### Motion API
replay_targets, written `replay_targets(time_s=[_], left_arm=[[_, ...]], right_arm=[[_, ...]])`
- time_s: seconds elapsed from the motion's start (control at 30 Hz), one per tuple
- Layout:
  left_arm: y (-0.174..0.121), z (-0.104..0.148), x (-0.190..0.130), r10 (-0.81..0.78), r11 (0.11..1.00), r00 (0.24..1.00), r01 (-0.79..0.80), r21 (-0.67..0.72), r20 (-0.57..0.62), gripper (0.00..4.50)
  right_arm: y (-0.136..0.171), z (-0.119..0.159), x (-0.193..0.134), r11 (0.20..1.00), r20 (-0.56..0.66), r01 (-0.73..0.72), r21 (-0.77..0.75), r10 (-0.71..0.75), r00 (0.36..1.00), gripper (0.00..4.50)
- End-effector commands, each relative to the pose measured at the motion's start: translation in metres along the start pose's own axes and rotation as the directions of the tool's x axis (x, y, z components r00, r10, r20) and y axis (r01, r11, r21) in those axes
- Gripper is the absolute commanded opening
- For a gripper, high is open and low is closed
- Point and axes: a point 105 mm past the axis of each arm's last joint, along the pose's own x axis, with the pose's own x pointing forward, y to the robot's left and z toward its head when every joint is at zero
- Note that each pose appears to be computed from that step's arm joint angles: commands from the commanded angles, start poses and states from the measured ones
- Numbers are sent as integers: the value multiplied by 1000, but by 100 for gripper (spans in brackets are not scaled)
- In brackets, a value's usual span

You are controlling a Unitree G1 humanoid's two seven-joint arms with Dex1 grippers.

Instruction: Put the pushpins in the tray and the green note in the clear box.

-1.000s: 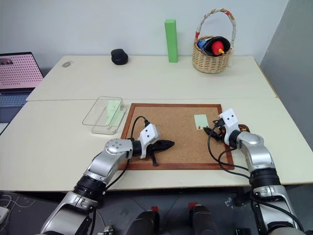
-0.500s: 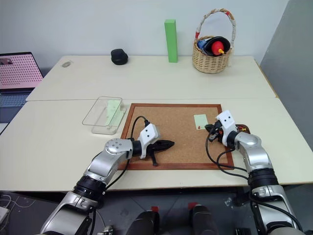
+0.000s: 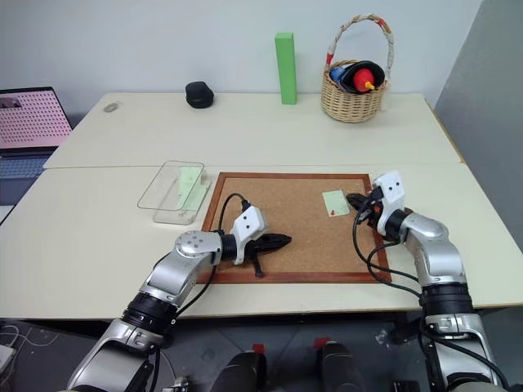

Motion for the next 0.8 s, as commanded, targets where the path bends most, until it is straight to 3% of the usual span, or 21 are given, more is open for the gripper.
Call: replay_targets(time_s=[0.03, 0.23, 0.47, 0.73, 0.77, 0.8], left_arm=[[-3, -41, -5, 3, 998, 987, -13, -58, -158, 0], [-5, -41, -4, -2, 998, 988, -7, -57, -156, 0], [-7, -40, 0, -20, 999, 989, 13, -47, -149, 0], [-6, -37, 3, -27, 999, 989, 23, -31, -144, 0], [-6, -38, 3, -27, 999, 989, 23, -31, -144, 0], [-6, -38, 3, -26, 999, 989, 22, -31, -145, 0]], right_arm=[[-8, 16, -9, 999, 42, 33, -7, -33, 999, 4], [-23, 16, -36, 997, 9, 75, -11, -75, 997, 4], [-47, -11, -89, 988, -137, 154, -20, -155, 978, 4], [-56, -30, -100, 977, -215, 208, -52, -214, 953, 4], [-56, -32, -99, 977, -225, 207, -56, -215, 950, 47], [-56, -34, -99, 976, -233, 207, -62, -216, 948, 54]])
